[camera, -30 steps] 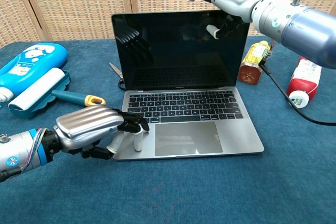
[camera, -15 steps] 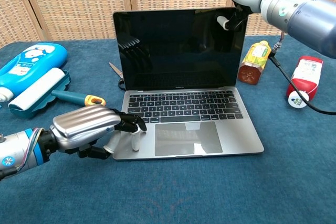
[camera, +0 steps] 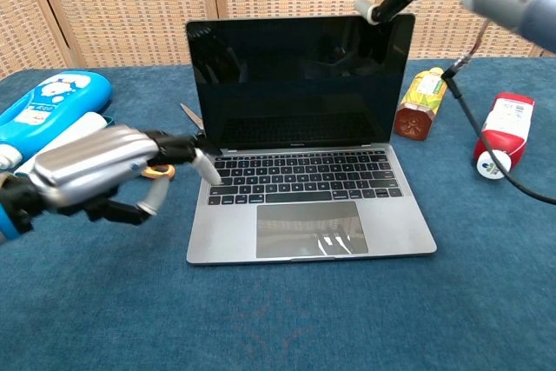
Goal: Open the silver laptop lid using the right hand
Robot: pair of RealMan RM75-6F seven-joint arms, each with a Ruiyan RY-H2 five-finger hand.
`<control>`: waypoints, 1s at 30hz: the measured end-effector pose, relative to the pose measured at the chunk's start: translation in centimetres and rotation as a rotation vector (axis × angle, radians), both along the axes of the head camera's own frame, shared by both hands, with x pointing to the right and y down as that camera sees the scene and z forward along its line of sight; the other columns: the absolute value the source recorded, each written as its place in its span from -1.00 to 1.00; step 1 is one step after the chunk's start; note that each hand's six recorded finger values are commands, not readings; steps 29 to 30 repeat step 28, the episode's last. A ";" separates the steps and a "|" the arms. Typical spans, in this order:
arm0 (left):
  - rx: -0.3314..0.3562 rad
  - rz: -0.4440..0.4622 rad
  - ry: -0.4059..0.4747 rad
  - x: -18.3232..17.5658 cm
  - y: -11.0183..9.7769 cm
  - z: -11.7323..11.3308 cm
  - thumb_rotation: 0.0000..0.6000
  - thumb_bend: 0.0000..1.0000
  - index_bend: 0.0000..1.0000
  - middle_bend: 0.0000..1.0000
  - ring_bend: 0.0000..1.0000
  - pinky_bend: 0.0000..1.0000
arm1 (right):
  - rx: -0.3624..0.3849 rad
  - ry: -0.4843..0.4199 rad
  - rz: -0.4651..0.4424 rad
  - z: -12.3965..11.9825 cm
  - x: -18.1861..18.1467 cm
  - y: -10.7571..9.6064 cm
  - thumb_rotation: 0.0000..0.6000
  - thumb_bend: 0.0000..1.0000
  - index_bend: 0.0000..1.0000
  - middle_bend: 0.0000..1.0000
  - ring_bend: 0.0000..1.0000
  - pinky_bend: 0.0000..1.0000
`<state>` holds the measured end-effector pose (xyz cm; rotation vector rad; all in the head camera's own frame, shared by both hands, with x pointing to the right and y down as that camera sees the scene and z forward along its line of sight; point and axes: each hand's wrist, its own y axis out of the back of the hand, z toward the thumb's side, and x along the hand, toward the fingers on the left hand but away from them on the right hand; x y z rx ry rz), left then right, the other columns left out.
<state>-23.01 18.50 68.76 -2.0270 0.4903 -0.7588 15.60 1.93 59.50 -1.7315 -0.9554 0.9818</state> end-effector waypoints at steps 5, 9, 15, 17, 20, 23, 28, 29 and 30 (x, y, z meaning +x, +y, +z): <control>0.079 -0.058 -0.053 -3.4 -0.6 -2.0 1.00 -0.98 -1.00 -1.00 -1.00 -1.00 | 0.036 -0.019 -0.009 -1.9 2.5 1.1 1.00 -0.52 -0.79 -0.90 -1.00 -1.00; 0.080 -0.142 -0.140 -7.5 -0.3 -3.5 1.00 -1.00 -1.00 -1.00 -1.00 -1.00 | 0.070 -0.005 0.000 -2.9 5.9 2.7 1.00 -0.88 -0.80 -0.95 -1.00 -1.00; 0.074 -0.393 -0.230 -15.7 1.0 -6.4 1.00 -1.00 -1.00 -1.00 -1.00 -1.00 | 0.055 0.087 0.092 -3.0 14.0 7.1 1.00 -1.00 -0.97 -1.00 -1.00 -1.00; 0.073 -0.480 -0.231 -17.7 1.5 -7.7 1.00 -1.00 -1.00 -1.00 -1.00 -1.00 | 0.046 0.115 0.116 -2.9 15.8 8.5 1.00 -1.00 -1.00 -1.00 -1.00 -1.00; 0.081 -0.567 -0.240 -19.6 2.0 -9.1 1.00 -1.00 -1.00 -1.00 -1.00 -1.00 | 0.035 0.171 0.166 -3.0 18.9 11.1 1.00 -1.00 -1.00 -1.00 -1.00 -1.00; 0.075 -0.621 -0.249 -20.6 2.7 -10.0 1.00 -1.00 -1.00 -1.00 -1.00 -1.00 | 0.037 0.217 0.212 -3.2 21.4 13.6 1.00 -1.00 -1.00 -1.00 -1.00 -1.00; 0.067 -0.649 -0.274 -21.1 3.4 -10.6 1.00 -1.00 -1.00 -1.00 -1.00 -1.00 | 0.054 0.287 0.252 -3.7 23.7 17.4 1.00 -1.00 -1.00 -1.00 -1.00 -1.00; 0.067 -0.649 -0.274 -21.1 3.4 -10.6 1.00 -1.00 -1.00 -1.00 -1.00 -1.00 | 0.054 0.287 0.252 -3.7 23.7 17.4 1.00 -1.00 -1.00 -1.00 -1.00 -1.00; 0.067 -0.649 -0.274 -21.1 3.4 -10.6 1.00 -1.00 -1.00 -1.00 -1.00 -1.00 | 0.054 0.287 0.252 -3.7 23.7 17.4 1.00 -1.00 -1.00 -1.00 -1.00 -1.00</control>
